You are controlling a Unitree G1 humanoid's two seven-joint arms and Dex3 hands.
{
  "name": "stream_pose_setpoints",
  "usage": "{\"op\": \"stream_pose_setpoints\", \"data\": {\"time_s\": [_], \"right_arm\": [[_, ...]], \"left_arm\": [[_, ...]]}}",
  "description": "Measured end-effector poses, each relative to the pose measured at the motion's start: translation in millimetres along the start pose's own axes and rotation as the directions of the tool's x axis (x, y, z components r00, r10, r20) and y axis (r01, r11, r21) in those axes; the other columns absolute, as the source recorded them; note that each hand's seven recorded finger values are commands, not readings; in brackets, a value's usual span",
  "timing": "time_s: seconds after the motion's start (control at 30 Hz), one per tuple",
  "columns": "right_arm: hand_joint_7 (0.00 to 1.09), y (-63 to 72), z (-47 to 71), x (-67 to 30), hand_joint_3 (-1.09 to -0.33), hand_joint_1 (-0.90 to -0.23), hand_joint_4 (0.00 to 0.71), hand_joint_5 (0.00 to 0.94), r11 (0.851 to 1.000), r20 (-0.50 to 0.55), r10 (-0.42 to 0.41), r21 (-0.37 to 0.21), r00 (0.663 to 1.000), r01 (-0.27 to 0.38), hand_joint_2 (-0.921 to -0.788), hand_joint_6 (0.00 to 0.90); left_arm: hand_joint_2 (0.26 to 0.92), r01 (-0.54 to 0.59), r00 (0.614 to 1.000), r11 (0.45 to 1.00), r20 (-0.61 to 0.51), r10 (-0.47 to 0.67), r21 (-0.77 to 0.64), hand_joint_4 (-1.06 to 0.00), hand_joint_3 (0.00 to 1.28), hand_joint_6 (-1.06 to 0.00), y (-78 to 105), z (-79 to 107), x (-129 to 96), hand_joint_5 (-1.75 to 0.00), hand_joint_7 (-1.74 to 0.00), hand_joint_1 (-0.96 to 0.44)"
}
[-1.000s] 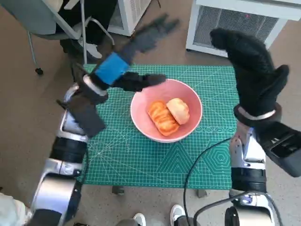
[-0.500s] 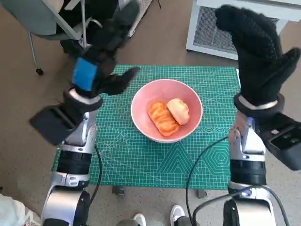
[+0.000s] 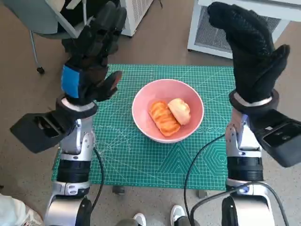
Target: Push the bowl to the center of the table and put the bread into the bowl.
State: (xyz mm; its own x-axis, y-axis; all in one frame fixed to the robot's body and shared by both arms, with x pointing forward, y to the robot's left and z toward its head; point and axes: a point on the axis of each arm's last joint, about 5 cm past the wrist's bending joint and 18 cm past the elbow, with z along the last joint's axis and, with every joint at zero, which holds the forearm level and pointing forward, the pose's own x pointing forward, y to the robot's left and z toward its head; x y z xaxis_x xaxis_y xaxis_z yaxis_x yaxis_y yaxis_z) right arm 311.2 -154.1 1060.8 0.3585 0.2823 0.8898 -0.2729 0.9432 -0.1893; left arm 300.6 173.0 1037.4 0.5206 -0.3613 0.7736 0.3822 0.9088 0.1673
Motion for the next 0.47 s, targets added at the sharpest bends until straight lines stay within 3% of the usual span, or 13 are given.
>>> {"op": "stream_pose_setpoints", "data": {"time_s": [0.47], "right_arm": [[0.70, 0.5, -1.3, 0.0, -0.750, -0.596, 0.223, 0.104, 1.000, -0.006, 0.014, 0.004, 1.000, -0.014, -0.921, -0.001]], "left_arm": [[0.921, -0.022, 1.000, 1.000, -0.022, 0.022, 0.021, -0.23, 0.35, -0.38, -3.3, 3.6, -10.2, 0.00, -0.03, -0.64]]}}
